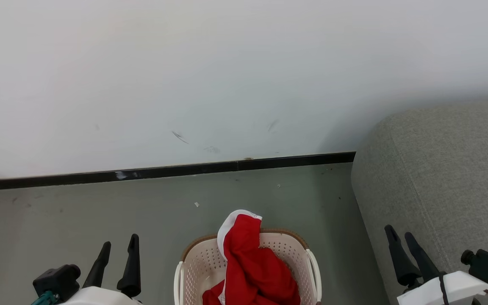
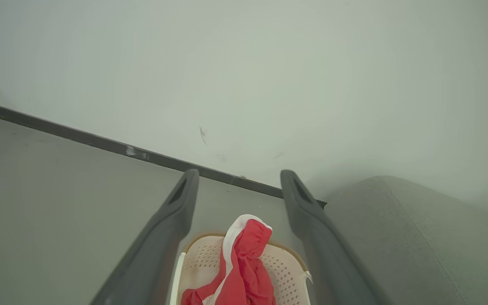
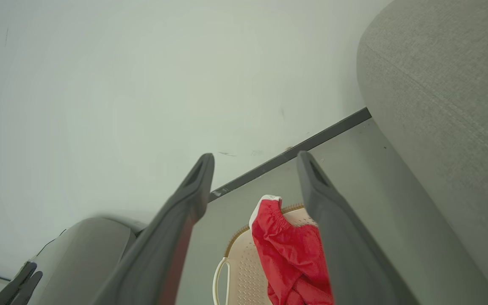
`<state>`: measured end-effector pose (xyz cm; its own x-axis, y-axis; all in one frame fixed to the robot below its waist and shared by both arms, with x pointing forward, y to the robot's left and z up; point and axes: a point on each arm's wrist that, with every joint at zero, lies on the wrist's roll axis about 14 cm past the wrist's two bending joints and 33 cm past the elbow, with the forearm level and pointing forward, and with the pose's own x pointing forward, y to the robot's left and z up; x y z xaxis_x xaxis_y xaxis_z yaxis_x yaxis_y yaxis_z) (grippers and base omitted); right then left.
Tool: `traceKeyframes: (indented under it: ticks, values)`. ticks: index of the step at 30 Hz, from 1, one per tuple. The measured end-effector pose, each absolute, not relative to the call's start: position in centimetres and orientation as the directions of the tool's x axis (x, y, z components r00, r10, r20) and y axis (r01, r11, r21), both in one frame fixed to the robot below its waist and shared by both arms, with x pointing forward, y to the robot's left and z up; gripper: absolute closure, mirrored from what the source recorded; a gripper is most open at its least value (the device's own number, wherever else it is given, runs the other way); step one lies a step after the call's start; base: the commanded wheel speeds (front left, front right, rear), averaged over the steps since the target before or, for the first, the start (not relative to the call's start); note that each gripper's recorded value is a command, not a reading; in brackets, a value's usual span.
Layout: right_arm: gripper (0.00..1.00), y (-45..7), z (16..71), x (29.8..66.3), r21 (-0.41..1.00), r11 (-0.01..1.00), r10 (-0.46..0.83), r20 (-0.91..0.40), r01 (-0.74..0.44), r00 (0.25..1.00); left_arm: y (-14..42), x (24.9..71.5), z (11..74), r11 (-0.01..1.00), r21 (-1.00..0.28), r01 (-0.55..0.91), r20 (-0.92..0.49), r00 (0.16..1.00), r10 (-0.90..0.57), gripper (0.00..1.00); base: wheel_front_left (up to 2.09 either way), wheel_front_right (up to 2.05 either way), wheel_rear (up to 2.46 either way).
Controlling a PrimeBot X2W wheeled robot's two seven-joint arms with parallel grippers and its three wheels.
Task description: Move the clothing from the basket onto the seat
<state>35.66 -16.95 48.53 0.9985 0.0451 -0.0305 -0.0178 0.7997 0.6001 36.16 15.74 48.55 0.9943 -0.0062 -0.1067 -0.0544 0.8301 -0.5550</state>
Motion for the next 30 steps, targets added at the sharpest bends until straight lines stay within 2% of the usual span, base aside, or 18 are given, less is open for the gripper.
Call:
traceKeyframes:
  ticks: [13,30]
  values:
    - [0.00,-15.5,49.2,35.4,0.435,0.897,0.090,0.004,-0.083,0.996,15.6,35.7,49.4,0.926,-0.375,-0.036,-0.053,0.998,0.017,0.00,0.00,0.00,0.00]
    - [0.00,-14.2,49.9,34.6,0.194,0.968,0.151,0.047,-0.158,0.987,15.0,34.9,51.6,0.984,-0.175,-0.014,0.062,0.998,0.026,0.00,0.00,0.00,0.00]
